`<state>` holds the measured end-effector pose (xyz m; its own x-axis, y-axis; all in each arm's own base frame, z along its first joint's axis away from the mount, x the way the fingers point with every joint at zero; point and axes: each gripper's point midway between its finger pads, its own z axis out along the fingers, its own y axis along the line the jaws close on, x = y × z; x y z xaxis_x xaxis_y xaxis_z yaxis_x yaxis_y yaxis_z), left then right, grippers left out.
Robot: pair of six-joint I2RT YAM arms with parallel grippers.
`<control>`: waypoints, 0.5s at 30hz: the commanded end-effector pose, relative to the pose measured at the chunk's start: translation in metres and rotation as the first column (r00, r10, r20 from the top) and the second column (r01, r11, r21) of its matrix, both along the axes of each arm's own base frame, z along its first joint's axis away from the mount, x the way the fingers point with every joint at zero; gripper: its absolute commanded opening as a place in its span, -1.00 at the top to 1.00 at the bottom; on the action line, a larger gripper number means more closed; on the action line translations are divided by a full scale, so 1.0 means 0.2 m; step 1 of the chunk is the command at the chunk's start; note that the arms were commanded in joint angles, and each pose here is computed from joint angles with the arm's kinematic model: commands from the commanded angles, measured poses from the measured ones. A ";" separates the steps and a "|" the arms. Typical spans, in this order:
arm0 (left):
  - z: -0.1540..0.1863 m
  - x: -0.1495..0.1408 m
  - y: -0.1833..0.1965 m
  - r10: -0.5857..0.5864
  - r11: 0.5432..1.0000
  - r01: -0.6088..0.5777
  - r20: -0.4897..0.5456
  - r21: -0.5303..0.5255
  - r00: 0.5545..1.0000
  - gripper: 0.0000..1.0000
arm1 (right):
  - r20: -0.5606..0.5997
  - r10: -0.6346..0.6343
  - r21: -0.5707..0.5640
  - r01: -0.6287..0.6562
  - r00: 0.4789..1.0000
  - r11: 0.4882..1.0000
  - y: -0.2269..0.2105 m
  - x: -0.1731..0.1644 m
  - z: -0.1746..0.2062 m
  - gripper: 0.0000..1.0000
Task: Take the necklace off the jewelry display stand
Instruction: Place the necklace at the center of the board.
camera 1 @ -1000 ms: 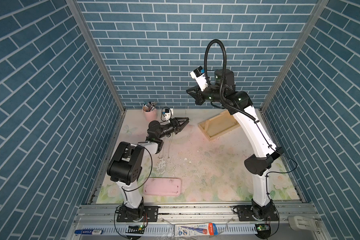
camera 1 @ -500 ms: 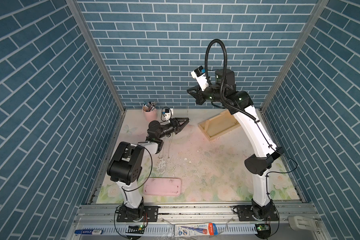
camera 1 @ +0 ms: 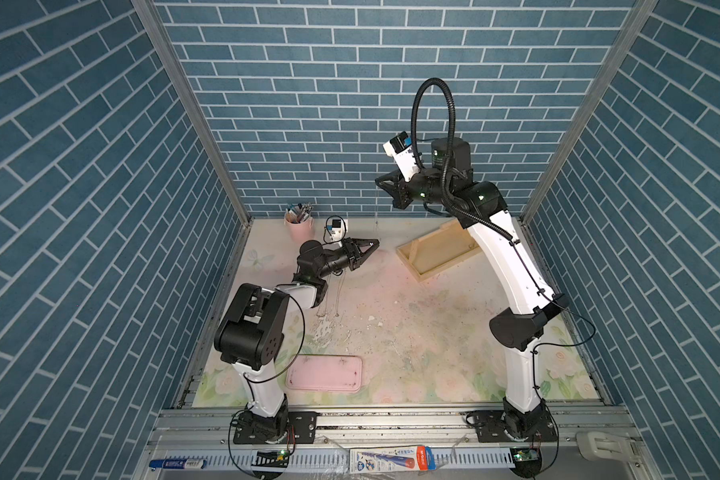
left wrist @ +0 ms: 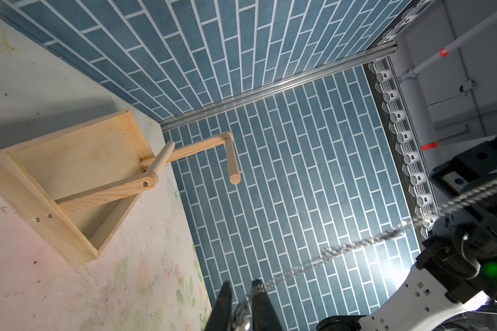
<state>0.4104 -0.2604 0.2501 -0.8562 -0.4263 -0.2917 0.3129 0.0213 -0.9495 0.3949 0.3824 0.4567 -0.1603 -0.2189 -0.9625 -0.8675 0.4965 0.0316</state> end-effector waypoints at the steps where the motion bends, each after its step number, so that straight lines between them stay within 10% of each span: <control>1: 0.02 -0.03 -0.01 -0.012 1.000 0.011 0.036 0.025 0.999 0.73 | 0.032 0.000 -0.013 0.001 0.999 1.000 -0.03 -0.02 0.03 1.00; 15: 0.01 -0.07 -0.04 -0.017 0.994 0.011 0.053 0.107 0.998 0.80 | 0.002 -0.013 -0.019 0.013 1.000 1.000 -0.03 -0.01 -0.03 1.00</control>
<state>0.4024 -0.2672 0.2422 -0.8604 -0.3929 -0.3247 0.3129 0.0959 -0.9449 0.4001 0.3858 0.4281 -0.2117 -0.2575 -0.9428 -0.8638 0.5006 0.0572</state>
